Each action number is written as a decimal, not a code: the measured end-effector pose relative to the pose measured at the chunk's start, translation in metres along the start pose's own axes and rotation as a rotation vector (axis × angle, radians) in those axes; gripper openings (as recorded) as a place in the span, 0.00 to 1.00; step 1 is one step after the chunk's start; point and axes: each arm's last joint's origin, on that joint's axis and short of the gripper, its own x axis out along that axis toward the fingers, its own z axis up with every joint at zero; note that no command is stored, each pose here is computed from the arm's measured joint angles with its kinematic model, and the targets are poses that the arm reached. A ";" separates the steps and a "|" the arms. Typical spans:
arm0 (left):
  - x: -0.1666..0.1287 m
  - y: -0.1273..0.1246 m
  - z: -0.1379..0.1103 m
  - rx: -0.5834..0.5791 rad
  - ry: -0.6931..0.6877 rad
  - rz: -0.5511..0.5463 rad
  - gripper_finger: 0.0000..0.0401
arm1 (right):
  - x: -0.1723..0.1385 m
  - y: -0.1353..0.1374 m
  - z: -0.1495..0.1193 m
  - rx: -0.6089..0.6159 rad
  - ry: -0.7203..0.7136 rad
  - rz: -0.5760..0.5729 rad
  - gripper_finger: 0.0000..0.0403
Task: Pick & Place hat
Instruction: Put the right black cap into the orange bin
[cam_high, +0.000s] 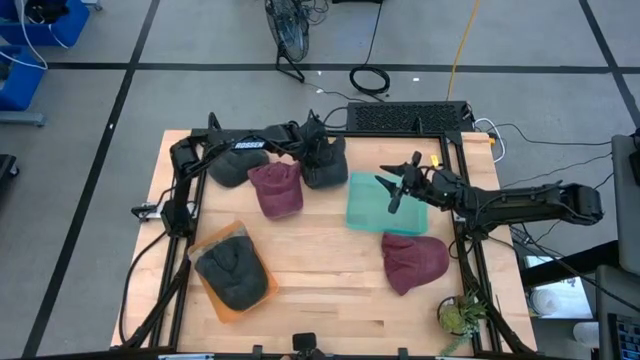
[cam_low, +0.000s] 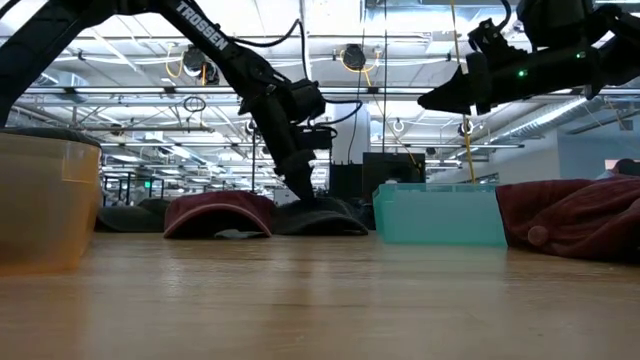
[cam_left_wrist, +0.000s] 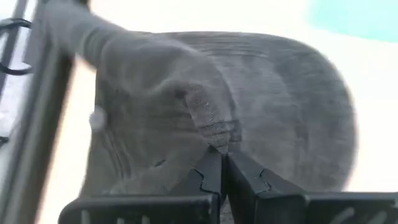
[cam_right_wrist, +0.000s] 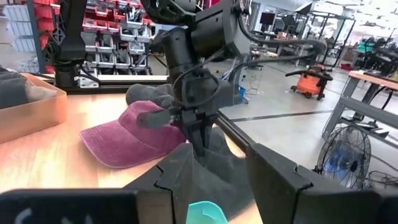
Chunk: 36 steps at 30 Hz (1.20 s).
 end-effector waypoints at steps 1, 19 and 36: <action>-0.004 0.000 0.002 0.001 -0.011 0.004 0.03 | -0.001 0.000 0.001 -0.004 -0.003 -0.002 0.33; -0.174 -0.039 0.012 -0.019 -0.149 0.044 0.01 | -0.003 -0.001 0.003 -0.060 -0.014 -0.008 0.33; -0.244 -0.157 -0.036 -0.263 0.203 -0.039 0.02 | -0.003 -0.001 0.001 -0.028 0.003 0.003 0.33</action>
